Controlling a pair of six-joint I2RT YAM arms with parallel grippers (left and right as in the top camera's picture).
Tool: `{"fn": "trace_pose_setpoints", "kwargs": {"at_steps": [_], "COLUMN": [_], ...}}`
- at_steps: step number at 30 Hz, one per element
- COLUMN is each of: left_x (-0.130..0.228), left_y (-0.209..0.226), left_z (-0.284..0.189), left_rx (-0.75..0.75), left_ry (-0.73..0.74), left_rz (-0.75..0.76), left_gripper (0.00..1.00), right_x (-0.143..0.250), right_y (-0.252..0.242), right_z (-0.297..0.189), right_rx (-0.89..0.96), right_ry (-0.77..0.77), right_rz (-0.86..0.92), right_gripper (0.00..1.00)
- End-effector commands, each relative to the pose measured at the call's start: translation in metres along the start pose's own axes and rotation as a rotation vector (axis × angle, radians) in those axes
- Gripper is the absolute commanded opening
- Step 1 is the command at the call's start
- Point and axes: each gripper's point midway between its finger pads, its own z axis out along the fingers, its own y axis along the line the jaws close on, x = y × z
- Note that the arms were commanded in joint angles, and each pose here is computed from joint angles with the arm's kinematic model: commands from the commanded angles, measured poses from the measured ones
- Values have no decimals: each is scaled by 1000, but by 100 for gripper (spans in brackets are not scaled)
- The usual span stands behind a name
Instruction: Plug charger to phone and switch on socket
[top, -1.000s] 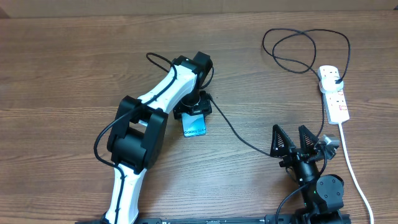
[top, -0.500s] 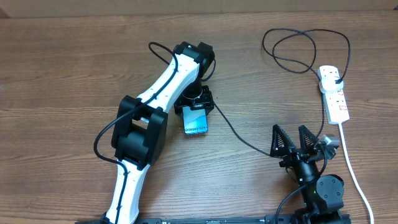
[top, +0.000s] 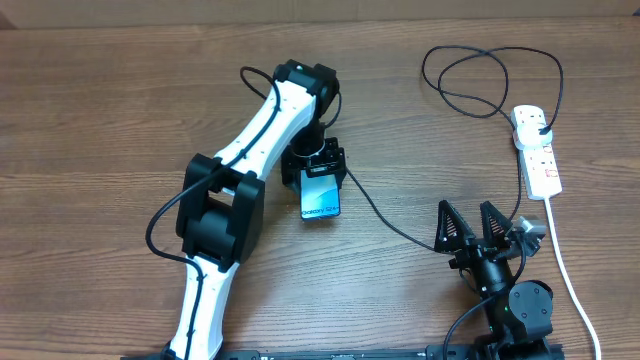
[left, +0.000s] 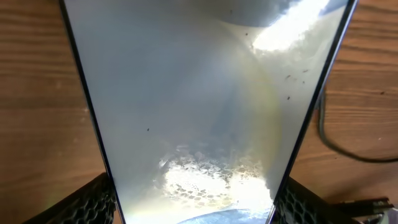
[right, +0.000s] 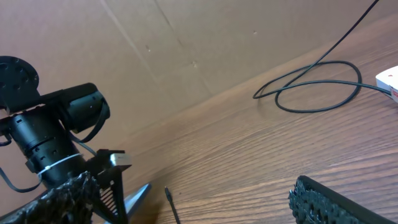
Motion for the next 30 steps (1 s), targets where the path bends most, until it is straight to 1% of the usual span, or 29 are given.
{"fn": "trace_pose_setpoints", "kwargs": {"at_steps": [1,8,14,18,28,30], "left_x": [0,17,18,21,26,28], "left_y": [-1,-8,-3,-7,-1,-5], "left_z": [-10,-15,-19,-22,-25,-27], "left_rx": [39,137,162,208,214,242], "left_ry": [10,106,129,150,182,194], "left_rz": [12,59,48,63,38,37], "left_gripper": [4,4,4,4,5,5], "right_x": [-2,-2,-2,-2,-2,-2], "right_y": [0,0,0,0,0,0], "right_z": [0,0,0,0,0,0], "right_rx": [-2,-2,-2,-2,-2,-2], "right_ry": [-13,-13,-13,-13,-13,-13], "right_rz": [-7,-7,-7,-7,-7,-8], "right_gripper": [100,100,100,100,100,100]}}
